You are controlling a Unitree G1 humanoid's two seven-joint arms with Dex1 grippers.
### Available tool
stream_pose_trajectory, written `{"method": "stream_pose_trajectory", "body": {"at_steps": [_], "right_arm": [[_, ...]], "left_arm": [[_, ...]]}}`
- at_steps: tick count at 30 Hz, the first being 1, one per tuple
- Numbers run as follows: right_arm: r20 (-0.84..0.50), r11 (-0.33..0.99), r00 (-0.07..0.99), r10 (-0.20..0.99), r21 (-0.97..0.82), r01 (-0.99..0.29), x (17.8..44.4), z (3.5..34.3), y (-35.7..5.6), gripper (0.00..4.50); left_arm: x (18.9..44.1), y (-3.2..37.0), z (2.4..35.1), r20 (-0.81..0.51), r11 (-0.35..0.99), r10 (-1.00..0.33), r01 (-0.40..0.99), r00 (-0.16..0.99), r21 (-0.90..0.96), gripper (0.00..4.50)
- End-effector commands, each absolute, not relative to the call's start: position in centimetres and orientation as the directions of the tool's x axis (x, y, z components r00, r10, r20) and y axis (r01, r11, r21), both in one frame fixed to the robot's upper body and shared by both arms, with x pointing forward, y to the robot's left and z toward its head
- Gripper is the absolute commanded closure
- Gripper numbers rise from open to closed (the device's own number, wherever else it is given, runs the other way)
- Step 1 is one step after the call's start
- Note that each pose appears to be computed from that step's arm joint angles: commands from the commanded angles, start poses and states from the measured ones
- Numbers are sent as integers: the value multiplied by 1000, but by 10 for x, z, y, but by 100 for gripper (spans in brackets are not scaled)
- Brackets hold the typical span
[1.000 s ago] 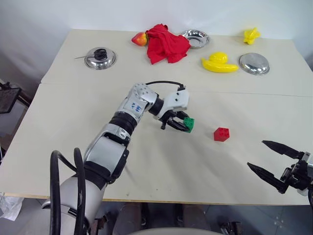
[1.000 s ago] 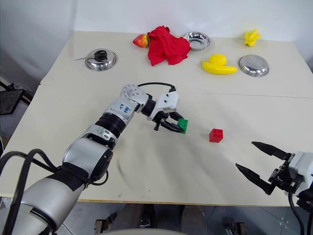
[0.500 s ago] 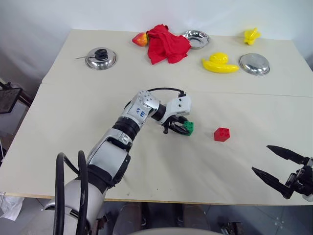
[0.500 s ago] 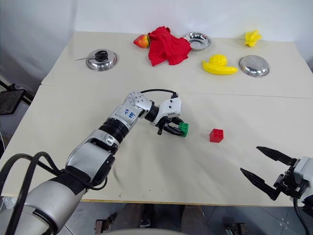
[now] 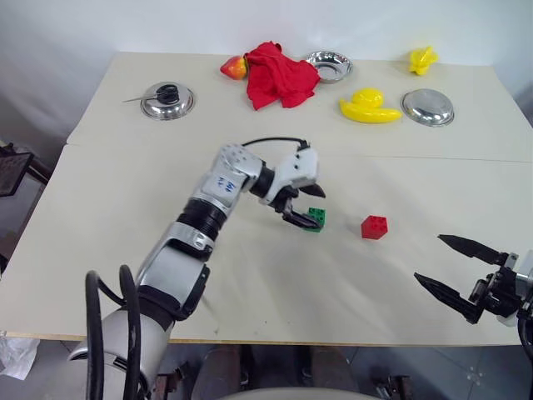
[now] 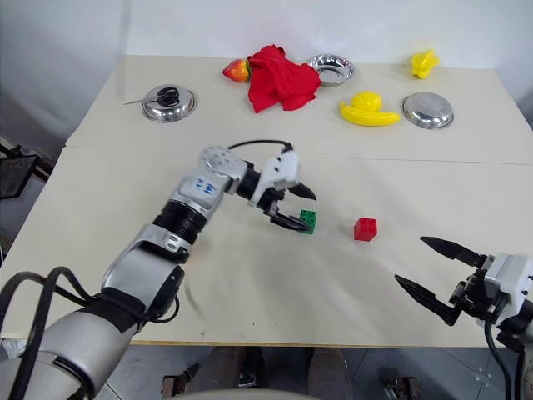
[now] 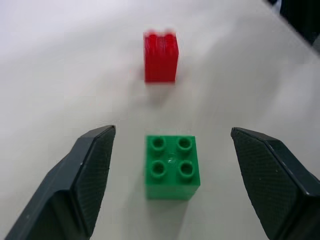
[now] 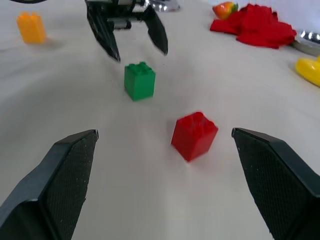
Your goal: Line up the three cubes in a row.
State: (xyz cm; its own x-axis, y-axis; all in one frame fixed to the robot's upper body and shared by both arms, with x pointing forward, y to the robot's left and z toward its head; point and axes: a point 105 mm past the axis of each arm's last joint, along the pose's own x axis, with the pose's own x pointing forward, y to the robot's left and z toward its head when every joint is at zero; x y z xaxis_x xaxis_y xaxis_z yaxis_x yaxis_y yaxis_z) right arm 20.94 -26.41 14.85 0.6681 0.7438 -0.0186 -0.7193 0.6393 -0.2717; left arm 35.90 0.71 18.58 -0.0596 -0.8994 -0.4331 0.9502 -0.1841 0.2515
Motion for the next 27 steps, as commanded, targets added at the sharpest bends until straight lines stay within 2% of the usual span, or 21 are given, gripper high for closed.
{"method": "stream_pose_trajectory", "body": {"at_steps": [1,2,5,7,12,15,18,21,27], "right_arm": [[13,602,626,780,-292,-743,215,159,-255,0],[22,594,616,787,-296,-748,217,161,-253,0],[71,549,555,829,-289,-784,222,170,-235,0],[91,512,514,853,-334,-792,223,175,-226,0],[82,395,390,917,-319,-862,225,174,-196,0],[71,340,335,940,-314,-886,223,171,-185,0],[68,300,293,954,-299,-906,221,168,-178,0],[67,268,260,963,-286,-920,220,166,-175,0],[57,257,252,966,-292,-921,222,162,-178,0]], "left_arm": [[355,42,215,-335,-184,-940,923,-65,337,57],[356,50,219,-315,-167,-947,924,-53,344,57],[343,105,235,-166,-115,-985,909,-52,400,8],[335,127,239,-100,-78,-994,901,-38,427,4],[318,212,205,-132,197,-959,923,252,332,4],[303,256,183,-170,357,-894,887,416,292,4],[284,287,171,-150,512,-814,816,561,268,4],[257,312,157,-132,645,-724,733,677,216,4],[209,305,133,-142,711,-671,686,728,156,4]]}}
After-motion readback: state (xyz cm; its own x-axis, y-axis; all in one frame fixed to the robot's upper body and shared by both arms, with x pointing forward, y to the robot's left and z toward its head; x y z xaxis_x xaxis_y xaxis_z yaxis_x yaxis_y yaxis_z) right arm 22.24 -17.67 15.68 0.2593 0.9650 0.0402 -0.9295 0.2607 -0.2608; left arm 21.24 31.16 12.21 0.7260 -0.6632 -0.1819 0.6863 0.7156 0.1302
